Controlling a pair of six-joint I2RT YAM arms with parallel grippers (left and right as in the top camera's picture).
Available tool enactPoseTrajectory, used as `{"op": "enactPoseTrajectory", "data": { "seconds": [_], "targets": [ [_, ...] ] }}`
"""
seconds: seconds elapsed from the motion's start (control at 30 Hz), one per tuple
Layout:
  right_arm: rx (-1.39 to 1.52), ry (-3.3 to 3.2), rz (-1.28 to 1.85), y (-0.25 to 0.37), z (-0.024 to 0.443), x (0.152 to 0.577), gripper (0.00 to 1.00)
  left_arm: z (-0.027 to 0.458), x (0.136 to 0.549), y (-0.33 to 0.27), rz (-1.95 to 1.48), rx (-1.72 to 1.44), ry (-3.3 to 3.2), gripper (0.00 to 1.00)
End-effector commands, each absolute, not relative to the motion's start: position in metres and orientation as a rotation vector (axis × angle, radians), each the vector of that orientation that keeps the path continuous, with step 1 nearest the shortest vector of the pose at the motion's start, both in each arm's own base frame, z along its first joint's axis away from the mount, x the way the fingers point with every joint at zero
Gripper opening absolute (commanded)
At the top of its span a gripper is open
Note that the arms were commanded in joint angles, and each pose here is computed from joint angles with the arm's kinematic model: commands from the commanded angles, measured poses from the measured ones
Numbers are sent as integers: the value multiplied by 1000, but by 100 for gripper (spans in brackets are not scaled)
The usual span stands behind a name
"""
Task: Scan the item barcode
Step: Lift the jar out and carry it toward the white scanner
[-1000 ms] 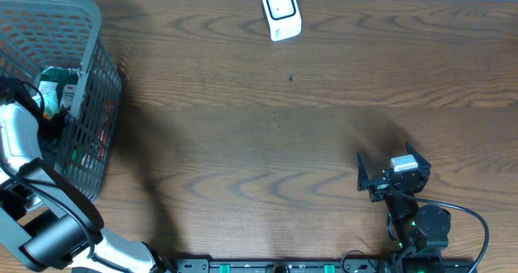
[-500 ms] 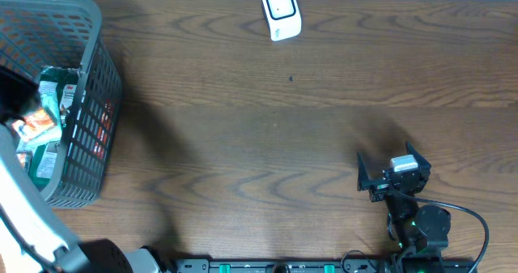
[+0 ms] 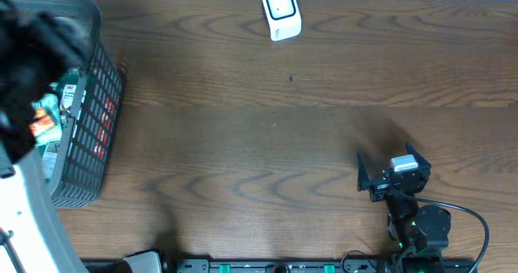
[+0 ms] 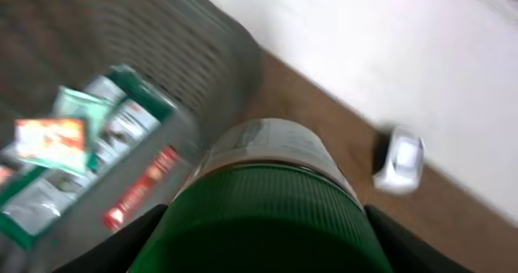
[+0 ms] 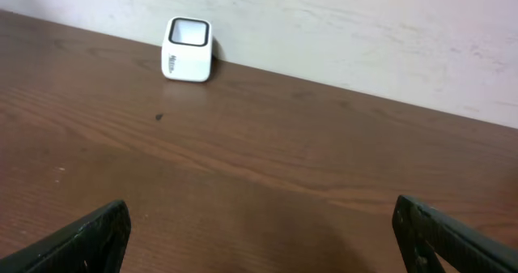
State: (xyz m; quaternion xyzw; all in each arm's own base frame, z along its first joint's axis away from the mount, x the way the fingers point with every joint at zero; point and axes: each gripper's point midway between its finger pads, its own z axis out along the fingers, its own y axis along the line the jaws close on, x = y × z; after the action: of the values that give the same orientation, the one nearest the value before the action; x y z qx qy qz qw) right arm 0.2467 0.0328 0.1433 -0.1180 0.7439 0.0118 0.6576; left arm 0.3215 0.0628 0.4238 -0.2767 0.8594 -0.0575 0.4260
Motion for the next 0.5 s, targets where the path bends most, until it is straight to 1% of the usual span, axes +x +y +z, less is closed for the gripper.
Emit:
{"op": "enactPoseTrajectory", "data": {
  "seconds": [0.0,0.07,0.23,0.3,0.33,0.47],
  "targets": [
    [-251,1688,34,32,143,247,99,413,323,2,-226,-495,2274,59],
    [-251,1688,33,32,143,247,99,395,322,-32,-262,-401,2378,57],
    [-251,1688,34,32,143,247,99,338,315,-107,-269,-166,2669,56],
    [-251,1688,34,32,143,247,99,316,311,-124,-244,-117,2767,56],
    [-251,1688,34,32,143,247,99,296,306,-138,-206,-66,2862,56],
    [-251,1688,34,32,143,247,99,242,294,-172,-126,91,3106,56]
  ]
}}
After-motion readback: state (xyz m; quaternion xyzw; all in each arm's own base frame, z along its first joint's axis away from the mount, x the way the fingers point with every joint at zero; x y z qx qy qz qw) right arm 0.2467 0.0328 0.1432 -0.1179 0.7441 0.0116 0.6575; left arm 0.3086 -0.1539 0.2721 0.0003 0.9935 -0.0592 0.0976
